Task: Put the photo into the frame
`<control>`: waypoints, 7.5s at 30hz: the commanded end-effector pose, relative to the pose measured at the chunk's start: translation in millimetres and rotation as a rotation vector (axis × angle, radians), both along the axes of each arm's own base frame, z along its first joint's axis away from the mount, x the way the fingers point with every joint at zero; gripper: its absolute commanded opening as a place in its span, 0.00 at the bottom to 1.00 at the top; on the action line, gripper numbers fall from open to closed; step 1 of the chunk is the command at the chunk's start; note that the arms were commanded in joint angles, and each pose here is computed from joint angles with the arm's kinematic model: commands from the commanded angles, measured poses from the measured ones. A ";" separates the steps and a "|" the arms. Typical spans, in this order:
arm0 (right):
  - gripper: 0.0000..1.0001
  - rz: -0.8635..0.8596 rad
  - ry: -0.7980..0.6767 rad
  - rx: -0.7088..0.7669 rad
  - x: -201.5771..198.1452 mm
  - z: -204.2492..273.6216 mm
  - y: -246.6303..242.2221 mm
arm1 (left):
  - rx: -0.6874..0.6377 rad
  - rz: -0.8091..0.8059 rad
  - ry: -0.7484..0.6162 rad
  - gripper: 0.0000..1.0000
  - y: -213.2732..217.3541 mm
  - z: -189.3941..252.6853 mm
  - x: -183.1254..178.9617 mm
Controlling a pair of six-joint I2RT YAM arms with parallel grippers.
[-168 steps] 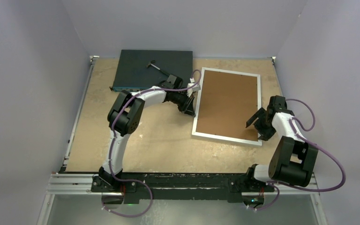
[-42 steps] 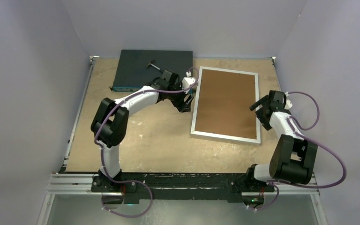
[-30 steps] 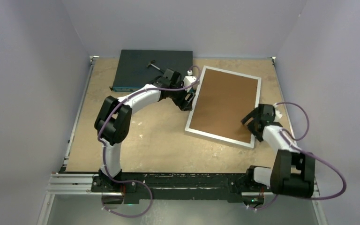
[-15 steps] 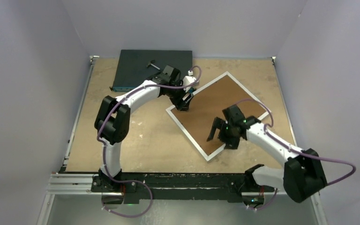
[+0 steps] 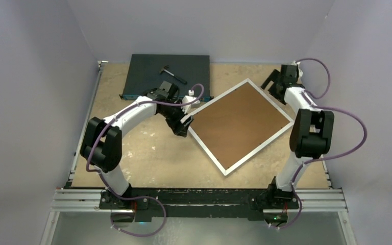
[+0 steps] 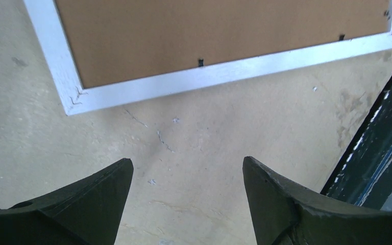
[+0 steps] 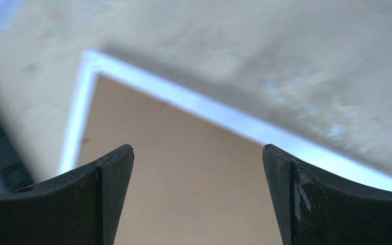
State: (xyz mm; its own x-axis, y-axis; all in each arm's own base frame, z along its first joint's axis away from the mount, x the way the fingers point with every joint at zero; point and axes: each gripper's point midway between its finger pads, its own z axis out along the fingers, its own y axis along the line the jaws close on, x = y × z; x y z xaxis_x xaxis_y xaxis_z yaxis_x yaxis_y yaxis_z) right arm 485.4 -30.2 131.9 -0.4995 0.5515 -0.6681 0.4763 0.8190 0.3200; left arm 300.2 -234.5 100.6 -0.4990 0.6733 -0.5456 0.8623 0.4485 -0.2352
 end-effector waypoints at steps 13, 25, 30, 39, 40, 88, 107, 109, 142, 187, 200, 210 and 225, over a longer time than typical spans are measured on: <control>0.97 -0.053 0.121 0.187 -32.1 -103.1 -33.4 | 0.033 -0.007 -0.089 0.82 15.4 3.5 2.2; 0.95 0.037 0.212 0.377 -152.8 -139.1 84.0 | 0.047 -0.100 -0.201 0.84 42.0 33.8 2.8; 0.95 0.119 0.229 0.455 -174.0 -140.6 137.4 | 0.053 -0.180 -0.204 0.90 43.4 39.3 -10.3; 0.96 0.178 0.232 0.545 -183.4 -117.0 201.7 | 0.160 -0.421 -0.251 0.90 4.8 35.2 -53.3; 0.96 0.165 0.228 0.533 -185.6 -114.6 198.0 | 0.170 -0.457 -0.252 0.89 0.6 32.4 -62.9; 0.99 0.115 0.248 0.481 -251.0 -96.8 164.1 | 0.468 -0.536 -0.365 0.00 -11.6 -69.5 -169.8; 0.99 0.059 0.266 0.656 -304.9 -108.4 165.2 | 0.397 -0.469 -0.497 0.00 -37.2 -14.4 -110.9; 0.99 0.065 0.269 0.681 -304.5 -109.2 169.3 | 0.401 -0.468 -0.506 0.00 -38.4 -10.6 -105.6; 0.18 0.082 -0.014 1.004 -290.7 -55.3 187.0 | 0.249 -0.398 -0.694 0.85 -46.9 78.3 -81.6; 0.51 0.177 -0.034 1.062 -277.4 74.0 204.6 | 0.338 -0.349 -1.027 0.22 24.9 100.1 -87.1; 0.97 0.829 -0.265 0.040 -228.3 198.9 173.8 | 0.259 -0.306 -1.017 0.00 22.7 140.9 -89.0; 0.97 1.114 -0.441 -0.187 -243.6 241.3 178.8 | 0.221 -0.322 -0.976 0.00 26.4 157.2 -95.9; 0.94 1.640 -0.879 -0.364 -264.4 271.2 239.8 | 0.049 -0.329 -1.033 0.00 19.4 222.3 -110.7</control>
State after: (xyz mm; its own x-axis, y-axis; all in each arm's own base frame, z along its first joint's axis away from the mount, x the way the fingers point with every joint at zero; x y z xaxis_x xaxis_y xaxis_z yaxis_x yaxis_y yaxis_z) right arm 215.6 178.1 419.4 0.0789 -0.2286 -0.9703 -0.8466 0.4986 -0.1863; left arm 194.7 -205.6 263.3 0.3081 0.8313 -0.4626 0.7595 0.0779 0.6458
